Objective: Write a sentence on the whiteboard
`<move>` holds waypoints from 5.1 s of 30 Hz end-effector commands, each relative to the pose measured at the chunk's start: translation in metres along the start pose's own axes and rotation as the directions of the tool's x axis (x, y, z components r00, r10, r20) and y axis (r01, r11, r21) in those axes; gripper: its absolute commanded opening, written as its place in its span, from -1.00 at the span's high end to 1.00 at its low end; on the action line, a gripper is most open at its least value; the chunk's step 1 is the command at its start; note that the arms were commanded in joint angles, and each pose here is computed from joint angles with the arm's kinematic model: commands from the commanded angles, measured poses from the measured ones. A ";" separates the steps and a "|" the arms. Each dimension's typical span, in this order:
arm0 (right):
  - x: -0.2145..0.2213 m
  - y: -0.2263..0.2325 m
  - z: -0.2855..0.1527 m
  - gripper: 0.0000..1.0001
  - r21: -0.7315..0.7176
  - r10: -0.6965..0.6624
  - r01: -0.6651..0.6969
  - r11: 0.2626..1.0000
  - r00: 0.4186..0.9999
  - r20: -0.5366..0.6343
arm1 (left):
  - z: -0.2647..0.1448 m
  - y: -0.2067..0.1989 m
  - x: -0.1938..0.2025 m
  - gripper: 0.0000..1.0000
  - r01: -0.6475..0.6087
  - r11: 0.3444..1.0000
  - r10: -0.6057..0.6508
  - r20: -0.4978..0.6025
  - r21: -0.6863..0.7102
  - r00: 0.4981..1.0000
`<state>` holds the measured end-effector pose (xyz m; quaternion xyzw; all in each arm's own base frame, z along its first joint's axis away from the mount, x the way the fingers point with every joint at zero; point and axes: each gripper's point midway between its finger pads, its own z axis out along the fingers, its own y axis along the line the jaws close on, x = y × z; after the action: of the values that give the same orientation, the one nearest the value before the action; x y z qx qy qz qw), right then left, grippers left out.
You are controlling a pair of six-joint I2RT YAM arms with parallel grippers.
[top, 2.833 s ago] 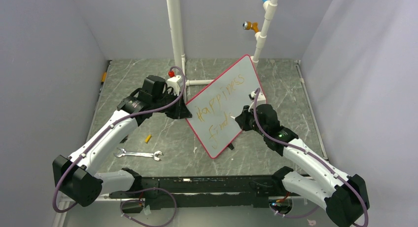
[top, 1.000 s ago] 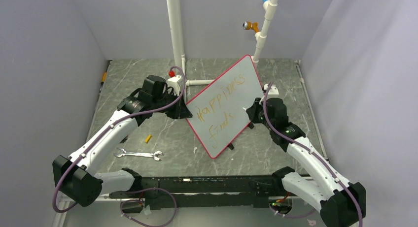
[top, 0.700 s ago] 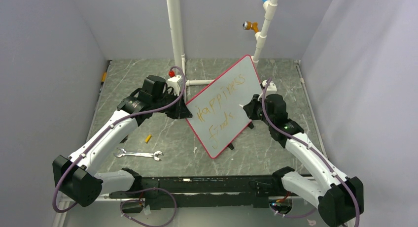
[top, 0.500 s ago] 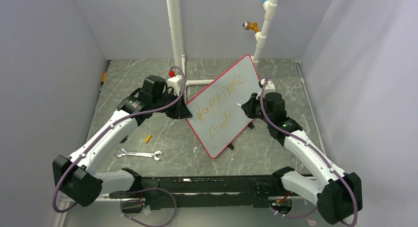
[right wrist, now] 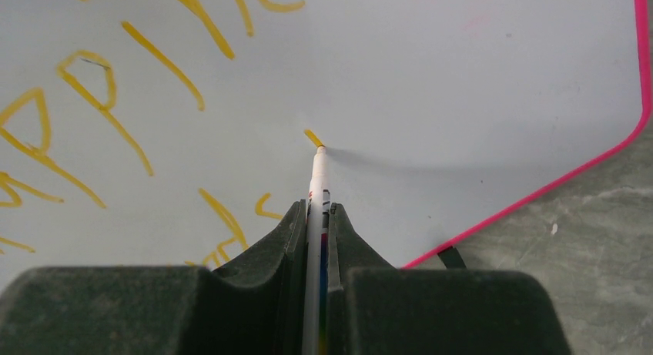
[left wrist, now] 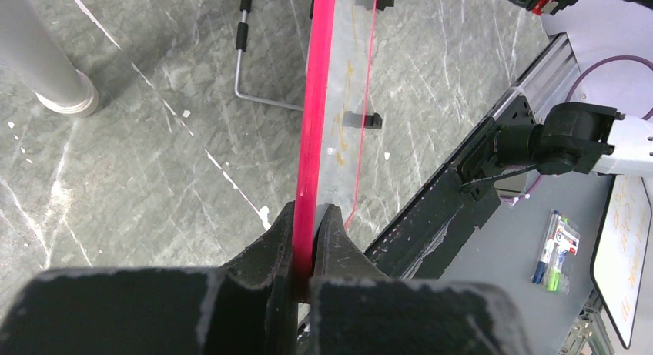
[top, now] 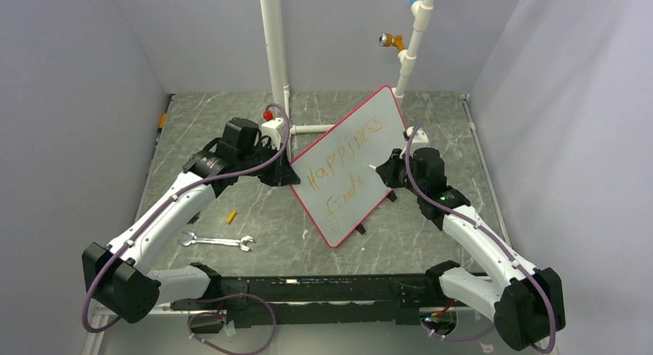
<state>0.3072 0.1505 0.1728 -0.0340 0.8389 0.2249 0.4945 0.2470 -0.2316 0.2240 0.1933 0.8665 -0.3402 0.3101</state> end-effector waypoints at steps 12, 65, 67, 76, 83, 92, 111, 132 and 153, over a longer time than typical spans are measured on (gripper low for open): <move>0.022 -0.012 -0.002 1.00 0.033 0.013 -0.012 0.999 1.000 -0.025 | -0.008 0.093 0.015 1.00 -0.230 0.891 0.198 -0.121 -0.391 0.973; 0.023 -0.018 0.005 1.00 0.048 0.031 -0.028 0.998 0.998 -0.050 | -0.009 0.094 0.015 1.00 -0.230 0.890 0.197 -0.122 -0.394 0.973; 0.030 -0.018 0.001 1.00 0.044 0.041 -0.039 0.998 0.997 -0.059 | -0.009 0.094 0.016 1.00 -0.231 0.890 0.198 -0.122 -0.394 0.972; 0.055 -0.015 -0.007 1.00 0.013 0.088 -0.087 0.996 0.991 -0.098 | -0.010 0.094 0.015 1.00 -0.231 0.889 0.199 -0.120 -0.396 0.973; 0.049 -0.004 -0.008 1.00 -0.033 0.106 -0.109 0.993 0.990 -0.093 | -0.010 0.093 0.015 1.00 -0.233 0.888 0.202 -0.119 -0.397 0.972; 0.001 0.009 -0.018 1.00 -0.053 0.056 -0.056 0.997 0.998 -0.002 | -0.009 0.093 0.015 1.00 -0.232 0.889 0.201 -0.120 -0.395 0.972; -0.051 -0.017 -0.019 1.00 0.125 0.025 -0.040 0.991 0.993 0.118 | -0.009 0.092 0.015 1.00 -0.235 0.889 0.204 -0.120 -0.393 0.972; -0.040 -0.025 0.014 1.00 0.076 0.047 -0.052 0.996 0.997 0.060 | -0.009 0.092 0.016 1.00 -0.238 0.888 0.205 -0.125 -0.393 0.971; 0.012 -0.044 0.008 1.00 0.132 0.067 -0.062 0.989 0.997 -0.032 | -0.008 0.093 0.017 1.00 -0.238 0.887 0.203 -0.128 -0.396 0.971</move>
<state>0.3174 0.1185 0.1403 0.0210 0.8659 0.1897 0.4624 0.2491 -0.2319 0.2241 0.1891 0.8673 -0.3369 0.3139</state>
